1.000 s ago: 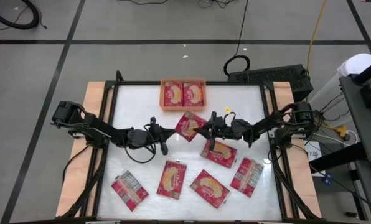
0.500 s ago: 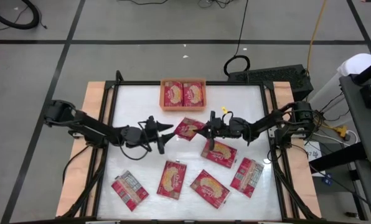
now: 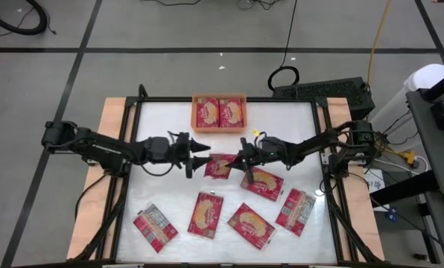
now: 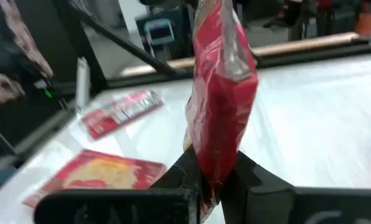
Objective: Sort popcorn bags into baskets
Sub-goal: Put the red popcorn bag into the orange bin
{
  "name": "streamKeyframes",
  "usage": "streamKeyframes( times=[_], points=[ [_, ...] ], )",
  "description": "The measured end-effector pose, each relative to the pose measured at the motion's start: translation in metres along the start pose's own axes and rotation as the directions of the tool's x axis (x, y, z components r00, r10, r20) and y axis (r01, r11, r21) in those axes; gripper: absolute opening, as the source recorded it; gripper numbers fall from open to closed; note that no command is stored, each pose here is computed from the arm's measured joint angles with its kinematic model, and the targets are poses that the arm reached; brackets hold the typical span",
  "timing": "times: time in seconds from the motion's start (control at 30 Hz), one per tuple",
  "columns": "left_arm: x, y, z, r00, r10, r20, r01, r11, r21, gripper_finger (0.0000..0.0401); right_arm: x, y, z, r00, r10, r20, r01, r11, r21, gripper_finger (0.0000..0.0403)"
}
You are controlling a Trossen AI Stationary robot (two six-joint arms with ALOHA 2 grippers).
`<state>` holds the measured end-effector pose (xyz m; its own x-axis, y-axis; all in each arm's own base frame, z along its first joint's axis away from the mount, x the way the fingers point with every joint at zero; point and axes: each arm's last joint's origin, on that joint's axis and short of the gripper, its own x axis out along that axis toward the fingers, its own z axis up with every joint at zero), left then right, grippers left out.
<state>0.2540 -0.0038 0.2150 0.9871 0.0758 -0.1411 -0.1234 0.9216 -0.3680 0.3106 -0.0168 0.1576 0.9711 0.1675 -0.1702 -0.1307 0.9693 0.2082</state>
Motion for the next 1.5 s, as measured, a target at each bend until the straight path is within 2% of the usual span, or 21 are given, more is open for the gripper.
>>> streamKeyframes(
  times=[0.13, 0.27, 0.5, 0.67, 0.8, 1.03, 1.13, 1.23, 1.43, 1.5],
  points=[
    [0.006, -0.004, 0.005, 0.989, 0.039, -0.141, -0.031, 0.998, 0.058, 0.0242, 0.008, -0.001, 0.007, 0.999, -0.009, -0.035, 0.008, 1.000, -0.018, 0.0019],
    [0.006, -0.007, 0.001, 0.977, 0.054, -0.208, -0.036, 0.995, 0.091, 0.0225, 0.008, -0.001, 0.009, 1.000, -0.007, -0.024, 0.007, 1.000, -0.027, 0.0019],
    [0.003, -0.006, -0.008, 0.971, 0.065, -0.229, -0.040, 0.992, 0.116, 0.0192, 0.007, -0.002, 0.010, 1.000, -0.012, -0.021, 0.011, 0.999, -0.052, 0.0020],
    [0.004, -0.008, -0.004, 0.982, 0.053, -0.180, -0.028, 0.990, 0.138, 0.0157, 0.004, -0.004, 0.016, 0.999, 0.034, -0.014, -0.034, 0.998, -0.046, 0.0020],
    [0.006, -0.007, -0.006, 0.981, 0.059, -0.184, -0.027, 0.985, 0.171, 0.0109, 0.002, -0.004, 0.019, 0.999, 0.042, -0.008, -0.042, 0.998, -0.046, 0.0020],
    [0.006, -0.008, -0.003, 0.987, 0.041, -0.155, -0.018, 0.989, 0.147, 0.0018, -0.002, -0.004, 0.024, 0.999, 0.035, -0.015, -0.035, 0.998, -0.042, 0.0021],
    [0.005, -0.006, 0.004, 0.992, 0.032, -0.120, -0.015, 0.989, 0.145, 0.0019, -0.007, -0.004, 0.032, 1.000, -0.017, 0.013, 0.017, 0.999, -0.032, 0.0034],
    [0.004, -0.001, 0.010, 0.994, 0.039, -0.098, -0.024, 0.988, 0.153, 0.0033, -0.016, -0.002, 0.041, 0.997, -0.075, 0.005, 0.076, 0.996, -0.046, 0.0065],
    [-0.004, 0.015, 0.030, 0.999, 0.002, -0.045, 0.008, 0.976, 0.216, 0.0016, -0.039, 0.001, 0.047, 0.953, -0.276, -0.123, 0.269, 0.960, -0.071, 0.0139],
    [-0.006, 0.021, 0.041, 1.000, -0.018, 0.015, 0.014, 0.969, 0.246, 0.0016, -0.047, 0.001, 0.046, 0.928, -0.328, -0.176, 0.319, 0.944, -0.080, 0.0157]
  ],
)
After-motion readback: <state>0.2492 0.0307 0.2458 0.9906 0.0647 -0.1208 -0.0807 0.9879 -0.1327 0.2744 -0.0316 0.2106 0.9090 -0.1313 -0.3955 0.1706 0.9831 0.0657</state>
